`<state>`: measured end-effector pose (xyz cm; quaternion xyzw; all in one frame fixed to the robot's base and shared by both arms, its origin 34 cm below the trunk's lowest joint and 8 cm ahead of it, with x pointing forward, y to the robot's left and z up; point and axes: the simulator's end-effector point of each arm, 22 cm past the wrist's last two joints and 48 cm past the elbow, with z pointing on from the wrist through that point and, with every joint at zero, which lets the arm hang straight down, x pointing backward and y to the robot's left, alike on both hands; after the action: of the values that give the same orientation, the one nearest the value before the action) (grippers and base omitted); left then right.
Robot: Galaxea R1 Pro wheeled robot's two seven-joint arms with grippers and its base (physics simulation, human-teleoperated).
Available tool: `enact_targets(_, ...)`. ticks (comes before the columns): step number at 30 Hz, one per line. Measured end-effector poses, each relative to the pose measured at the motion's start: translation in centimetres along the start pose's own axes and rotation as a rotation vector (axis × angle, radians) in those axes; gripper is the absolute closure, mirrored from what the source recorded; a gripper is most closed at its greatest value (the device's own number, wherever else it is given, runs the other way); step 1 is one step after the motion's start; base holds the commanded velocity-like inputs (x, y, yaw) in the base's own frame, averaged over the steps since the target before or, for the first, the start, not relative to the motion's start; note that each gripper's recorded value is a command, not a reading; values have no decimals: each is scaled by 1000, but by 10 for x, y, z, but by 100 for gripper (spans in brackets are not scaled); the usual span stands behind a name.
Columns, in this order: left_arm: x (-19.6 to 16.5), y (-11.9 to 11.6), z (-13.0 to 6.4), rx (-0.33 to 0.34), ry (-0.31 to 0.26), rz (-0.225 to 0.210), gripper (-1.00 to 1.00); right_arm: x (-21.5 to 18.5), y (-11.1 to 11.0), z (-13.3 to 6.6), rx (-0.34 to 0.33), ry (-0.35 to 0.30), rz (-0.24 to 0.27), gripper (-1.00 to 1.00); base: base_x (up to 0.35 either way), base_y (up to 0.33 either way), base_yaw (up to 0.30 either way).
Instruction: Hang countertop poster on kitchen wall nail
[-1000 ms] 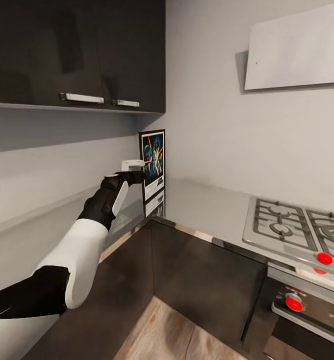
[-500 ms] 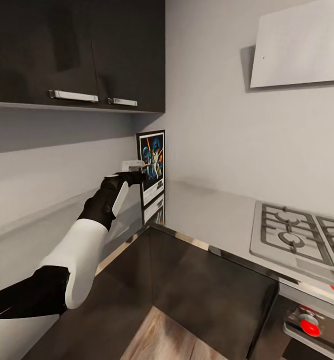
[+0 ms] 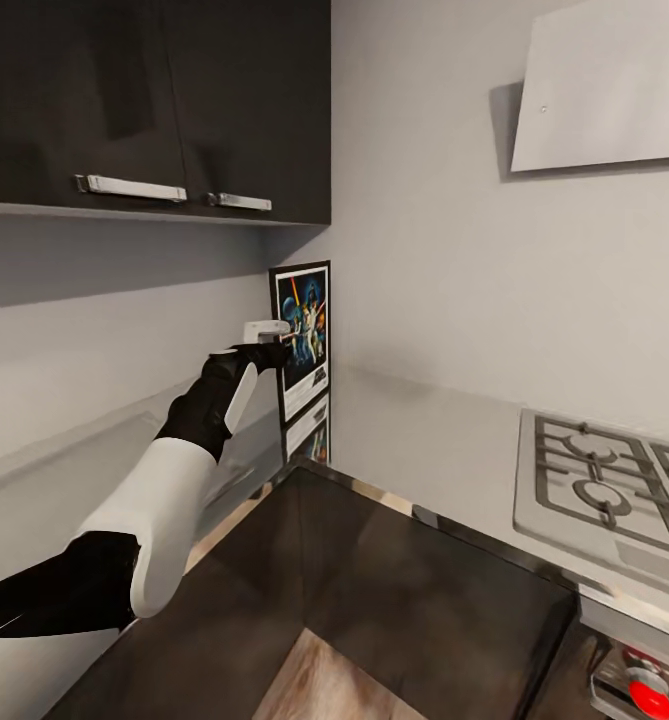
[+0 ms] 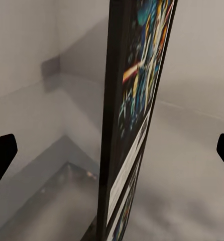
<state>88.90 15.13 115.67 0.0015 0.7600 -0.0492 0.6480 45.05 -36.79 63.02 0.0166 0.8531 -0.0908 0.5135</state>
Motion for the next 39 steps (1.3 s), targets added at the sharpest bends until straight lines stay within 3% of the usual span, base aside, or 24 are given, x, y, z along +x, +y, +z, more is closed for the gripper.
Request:
enact_targets(7, 0, 0, 0, 0, 0, 0, -100, 13, 1, -3, -2, 28, -1, -100, 6, 0, 0)
enact_targets(9, -2, 0, -1, 0, -5, 1, -100, 43, 2, -11, -5, 97, 1, -100, 0, 0, 0)
enact_targets(19, -4, -1, -1, 2, -10, 6, -100, 110, 5, -36, -12, 249, 0, -100, 0, 0, 0)
enact_targets(39, 0, -4, 3, 9, -26, 8, -100, 119, 5, -41, -12, 269, 1, -100, 99, 0, 0)
